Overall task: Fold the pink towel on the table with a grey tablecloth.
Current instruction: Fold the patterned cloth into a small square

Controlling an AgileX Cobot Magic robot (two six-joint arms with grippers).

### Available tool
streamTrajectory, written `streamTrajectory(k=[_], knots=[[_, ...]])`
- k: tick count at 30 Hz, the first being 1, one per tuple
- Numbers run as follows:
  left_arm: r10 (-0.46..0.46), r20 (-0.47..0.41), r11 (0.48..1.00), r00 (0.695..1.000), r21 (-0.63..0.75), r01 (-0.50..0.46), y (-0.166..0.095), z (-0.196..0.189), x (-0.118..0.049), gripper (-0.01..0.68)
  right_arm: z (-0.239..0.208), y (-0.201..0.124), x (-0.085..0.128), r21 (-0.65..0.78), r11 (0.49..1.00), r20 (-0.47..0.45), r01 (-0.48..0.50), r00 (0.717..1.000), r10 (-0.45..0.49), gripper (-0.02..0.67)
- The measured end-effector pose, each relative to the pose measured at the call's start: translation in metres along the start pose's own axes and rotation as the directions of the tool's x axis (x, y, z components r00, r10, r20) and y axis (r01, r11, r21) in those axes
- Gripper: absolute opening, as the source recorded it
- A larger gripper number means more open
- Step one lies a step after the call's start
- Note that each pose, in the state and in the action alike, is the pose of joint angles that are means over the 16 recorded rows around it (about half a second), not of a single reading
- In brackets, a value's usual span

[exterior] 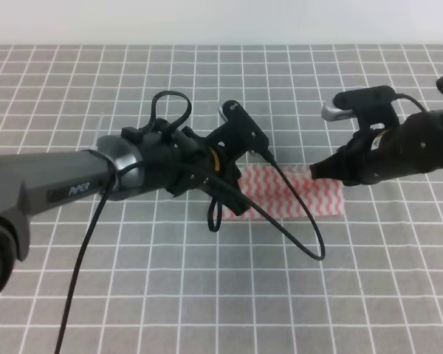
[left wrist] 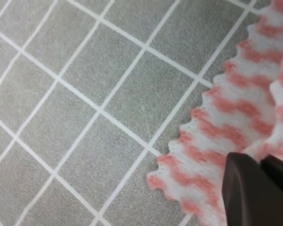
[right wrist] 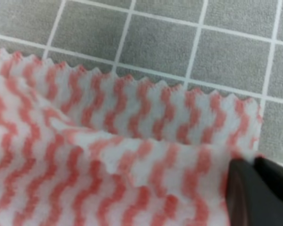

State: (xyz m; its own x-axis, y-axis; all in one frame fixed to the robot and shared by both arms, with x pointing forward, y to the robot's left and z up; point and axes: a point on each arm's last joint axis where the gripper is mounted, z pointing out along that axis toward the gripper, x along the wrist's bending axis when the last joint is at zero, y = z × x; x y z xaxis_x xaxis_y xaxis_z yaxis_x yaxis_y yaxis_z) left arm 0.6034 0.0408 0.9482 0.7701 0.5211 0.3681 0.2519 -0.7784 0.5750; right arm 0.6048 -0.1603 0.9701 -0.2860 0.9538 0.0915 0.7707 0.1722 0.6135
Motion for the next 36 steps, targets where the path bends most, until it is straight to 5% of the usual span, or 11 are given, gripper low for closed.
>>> streamTrajectory(k=[13,27,36], knots=[[-0.005,-0.005,1.0,1.0,-0.007,0.005,-0.002,0.003,0.003,-0.001,0.007,-0.001,-0.003,-0.007,1.0,0.006,0.001,1.0,-0.001,-0.01],[-0.011,-0.007,1.0,1.0,-0.004,0.011,-0.006,0.008,0.004,0.004,0.007,0.001,-0.005,-0.033,0.999,0.009,-0.001,1.0,0.001,0.166],[-0.024,-0.022,1.0,0.999,-0.016,0.024,-0.009,0.009,0.012,0.133,0.007,0.001,-0.008,-0.029,0.999,0.013,-0.013,1.0,0.013,0.186]])
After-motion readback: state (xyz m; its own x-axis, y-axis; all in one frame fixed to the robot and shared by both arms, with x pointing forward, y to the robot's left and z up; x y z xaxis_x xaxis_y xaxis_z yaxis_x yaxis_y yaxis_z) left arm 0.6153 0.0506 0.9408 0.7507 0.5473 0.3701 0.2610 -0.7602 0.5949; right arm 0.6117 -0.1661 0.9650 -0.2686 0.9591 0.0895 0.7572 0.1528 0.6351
